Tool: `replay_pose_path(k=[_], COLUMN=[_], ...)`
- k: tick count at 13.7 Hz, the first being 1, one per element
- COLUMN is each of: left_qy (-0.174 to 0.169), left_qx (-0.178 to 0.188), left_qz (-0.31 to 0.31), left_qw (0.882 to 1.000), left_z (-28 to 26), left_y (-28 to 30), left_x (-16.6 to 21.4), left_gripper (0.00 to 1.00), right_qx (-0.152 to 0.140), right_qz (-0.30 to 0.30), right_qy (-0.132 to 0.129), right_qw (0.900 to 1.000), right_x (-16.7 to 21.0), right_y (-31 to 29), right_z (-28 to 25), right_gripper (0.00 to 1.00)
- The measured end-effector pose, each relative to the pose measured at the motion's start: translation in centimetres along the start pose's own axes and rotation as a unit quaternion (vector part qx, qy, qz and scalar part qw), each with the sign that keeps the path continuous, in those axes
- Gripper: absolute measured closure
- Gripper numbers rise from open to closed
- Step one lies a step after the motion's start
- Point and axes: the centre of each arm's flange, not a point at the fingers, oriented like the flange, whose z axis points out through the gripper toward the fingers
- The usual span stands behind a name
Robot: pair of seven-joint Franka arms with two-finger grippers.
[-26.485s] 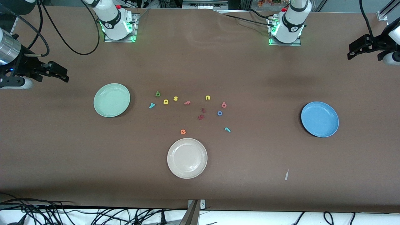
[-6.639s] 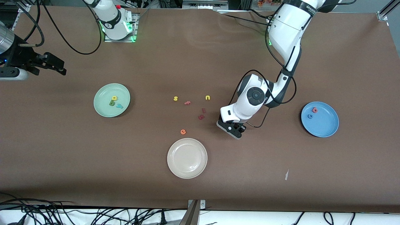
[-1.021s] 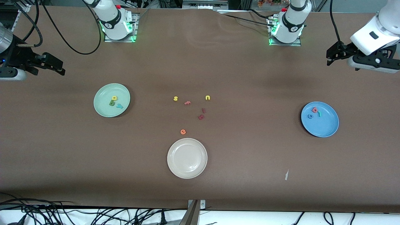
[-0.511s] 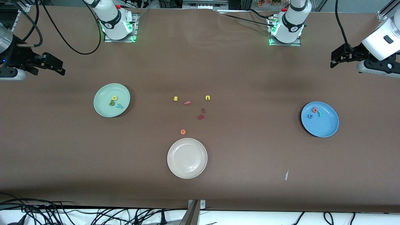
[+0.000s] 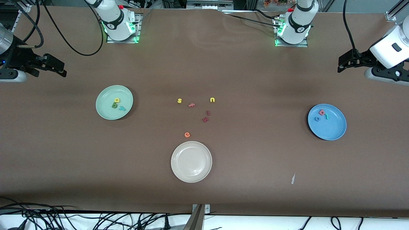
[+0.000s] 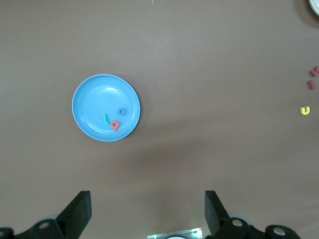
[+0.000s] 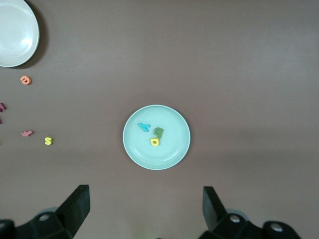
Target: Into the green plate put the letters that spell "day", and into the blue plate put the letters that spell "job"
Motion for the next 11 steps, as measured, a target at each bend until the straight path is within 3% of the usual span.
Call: replay_pose_path(k=[11], left_qy=[-0.029], left_qx=[-0.004], left_qz=[-0.002], left_qw=[1.000], left_z=[-0.42], left_y=[-0.16], left_x=[-0.70], left_gripper=[0.00], right_qx=[0.000], right_qz=[0.000], right_qy=[0.000], right_qw=[1.000], right_x=[0.00], right_y=[0.00], right_z=[0.00], right_gripper=[0.00])
